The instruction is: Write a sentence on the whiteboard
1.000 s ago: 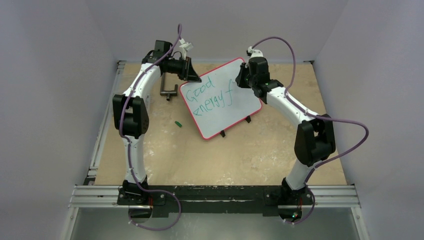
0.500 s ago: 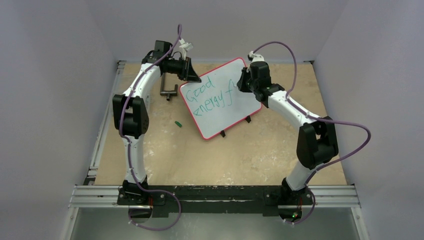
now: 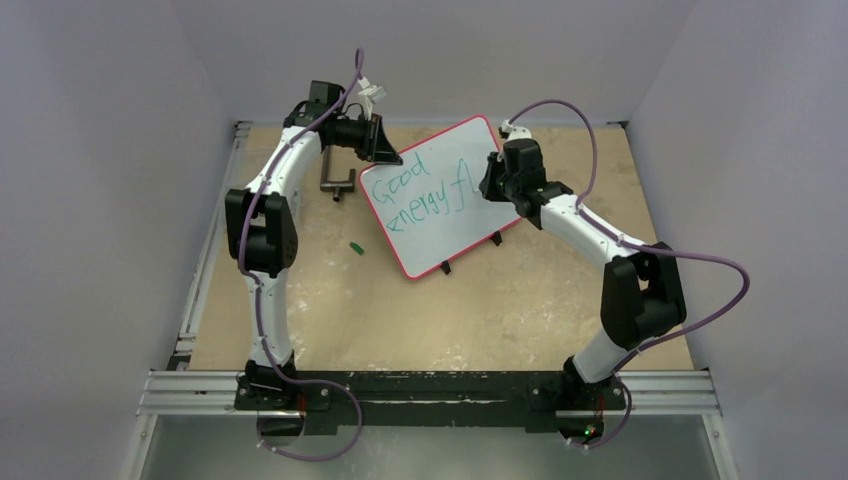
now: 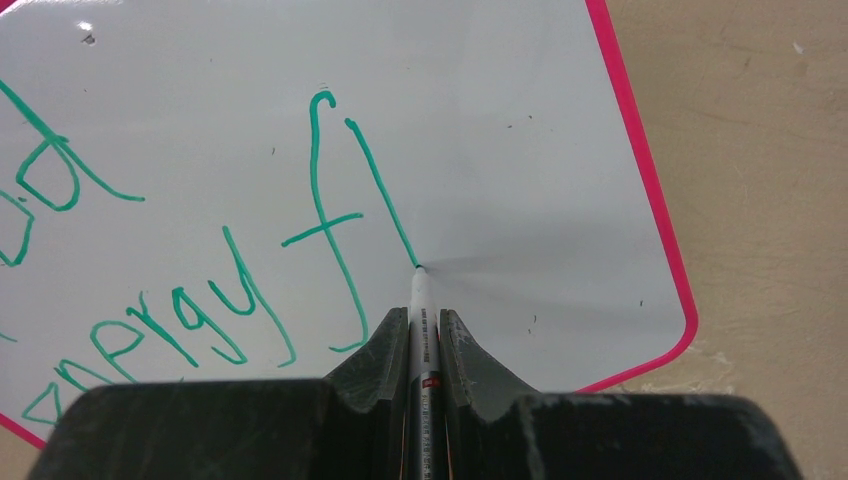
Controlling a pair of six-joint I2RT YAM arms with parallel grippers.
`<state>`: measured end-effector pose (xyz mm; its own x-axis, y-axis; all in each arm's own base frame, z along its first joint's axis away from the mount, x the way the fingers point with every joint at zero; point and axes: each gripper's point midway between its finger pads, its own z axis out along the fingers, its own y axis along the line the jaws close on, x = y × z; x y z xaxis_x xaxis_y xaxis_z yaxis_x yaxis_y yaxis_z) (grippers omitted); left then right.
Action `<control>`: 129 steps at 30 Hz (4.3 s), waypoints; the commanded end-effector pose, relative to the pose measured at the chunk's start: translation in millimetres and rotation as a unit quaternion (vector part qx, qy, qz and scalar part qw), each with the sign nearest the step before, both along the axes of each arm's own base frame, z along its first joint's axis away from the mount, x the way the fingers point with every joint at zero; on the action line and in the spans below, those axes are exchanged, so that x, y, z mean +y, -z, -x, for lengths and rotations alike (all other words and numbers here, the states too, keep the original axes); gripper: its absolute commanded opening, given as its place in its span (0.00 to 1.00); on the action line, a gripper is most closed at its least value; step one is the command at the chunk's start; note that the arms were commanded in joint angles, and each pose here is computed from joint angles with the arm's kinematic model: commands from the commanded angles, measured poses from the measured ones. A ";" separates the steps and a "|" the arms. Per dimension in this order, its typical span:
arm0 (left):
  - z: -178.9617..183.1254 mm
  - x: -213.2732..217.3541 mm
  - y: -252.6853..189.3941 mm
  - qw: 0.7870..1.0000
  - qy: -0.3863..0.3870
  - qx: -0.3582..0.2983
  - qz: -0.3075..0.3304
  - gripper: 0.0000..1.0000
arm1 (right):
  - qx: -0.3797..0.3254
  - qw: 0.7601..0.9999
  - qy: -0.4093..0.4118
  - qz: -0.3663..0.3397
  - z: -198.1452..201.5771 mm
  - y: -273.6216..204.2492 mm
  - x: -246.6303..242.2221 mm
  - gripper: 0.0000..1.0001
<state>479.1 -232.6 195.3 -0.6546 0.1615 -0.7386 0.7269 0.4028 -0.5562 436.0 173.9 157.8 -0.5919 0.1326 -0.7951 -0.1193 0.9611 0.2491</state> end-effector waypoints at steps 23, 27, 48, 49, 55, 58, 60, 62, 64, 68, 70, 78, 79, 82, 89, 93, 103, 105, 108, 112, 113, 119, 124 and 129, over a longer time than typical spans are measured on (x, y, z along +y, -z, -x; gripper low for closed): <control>6.4 -6.1 -38.7 0.997 0.028 -0.077 0.012 0.00 | -0.081 0.996 0.031 -0.003 -33.7 -74.0 -6.9 0.00; 6.4 -6.1 -38.9 0.997 0.028 -0.078 0.012 0.00 | -0.085 0.996 0.035 -0.006 -41.6 -78.1 -8.9 0.00; 5.9 -6.3 -38.3 0.997 0.028 -0.077 0.012 0.00 | -0.054 0.998 0.017 -0.012 -45.9 -48.3 0.4 0.00; 6.0 -6.4 -38.2 0.997 0.028 -0.077 0.012 0.00 | -0.053 0.998 0.016 -0.013 -44.2 -47.6 0.4 0.00; 5.5 -6.3 -39.0 0.996 0.027 -0.079 0.012 0.00 | -0.040 0.999 0.013 -0.012 -32.0 -34.4 -2.3 0.00; 5.5 -6.5 -38.3 0.997 0.028 -0.077 0.013 0.00 | -0.033 0.999 0.008 -0.017 -25.8 -29.6 -1.0 0.00; 6.0 -6.4 -38.2 0.997 0.028 -0.077 0.012 0.00 | -0.031 0.999 0.008 -0.017 -22.8 -27.5 -1.9 0.00; 5.6 -6.4 -38.2 0.997 0.027 -0.077 0.012 0.00 | -0.027 0.999 0.012 -0.013 -20.8 -25.7 -4.9 0.00; 6.0 -6.7 -38.7 0.997 0.029 -0.077 0.014 0.00 | -0.026 0.999 0.018 -0.007 -19.2 -24.9 -7.9 0.00; 6.4 -6.6 -39.1 0.997 0.029 -0.077 0.014 0.00 | -0.027 0.999 0.031 0.002 -19.7 -24.9 -13.8 0.00; 6.1 -6.6 -38.7 0.997 0.028 -0.077 0.014 0.00 | -0.029 0.999 0.035 0.006 -23.3 -27.0 -14.8 0.00; 6.4 -6.4 -38.7 0.997 0.029 -0.077 0.013 0.00 | -0.040 0.998 0.041 0.008 -44.7 -40.8 -10.8 0.00; 6.3 -6.4 -39.1 0.996 0.029 -0.078 0.013 0.00 | -0.043 0.998 0.042 0.009 -47.1 -43.0 -10.7 0.00; 6.4 -6.6 -39.3 0.996 0.029 -0.078 0.014 0.00 | -0.048 0.998 0.044 0.009 -53.4 -49.1 -9.9 0.00; 6.1 -6.6 -39.1 0.996 0.029 -0.078 0.013 0.00 | -0.048 0.998 0.034 0.002 -59.6 -51.3 -2.9 0.00; 6.4 -6.5 -39.5 0.996 0.029 -0.078 0.013 0.00 | -0.047 0.998 0.029 -0.003 -57.1 -50.4 -0.9 0.00; 6.7 -6.3 -40.0 0.996 0.028 -0.078 0.013 0.00 | -0.039 0.999 0.017 -0.012 -49.2 -44.3 2.5 0.00; 6.6 -6.2 -39.6 0.996 0.028 -0.078 0.012 0.00 | -0.039 0.999 0.012 -0.016 -47.9 -45.3 4.3 0.00; 6.8 -6.2 -40.2 0.996 0.028 -0.078 0.013 0.00 | -0.040 0.999 0.006 -0.021 -47.4 -46.1 7.1 0.00; 6.7 -6.2 -40.2 0.996 0.028 -0.080 0.012 0.00 | -0.041 0.999 0.001 -0.025 -47.3 -46.9 9.3 0.00; 6.9 -6.2 -40.0 0.996 0.028 -0.079 0.012 0.00 | -0.041 0.999 0.001 -0.025 -47.1 -46.8 9.3 0.00; 6.6 -6.2 -39.8 0.996 0.028 -0.079 0.012 0.00 | -0.039 0.999 -0.002 -0.027 -44.9 -45.9 9.9 0.00; 6.3 -6.1 -39.6 0.996 0.028 -0.079 0.012 0.00 | -0.036 0.999 -0.001 -0.023 -41.3 -44.3 7.9 0.00; 6.5 -6.1 -39.9 0.996 0.028 -0.079 0.012 0.00 | -0.048 0.999 0.002 -0.023 -39.2 -56.0 5.0 0.00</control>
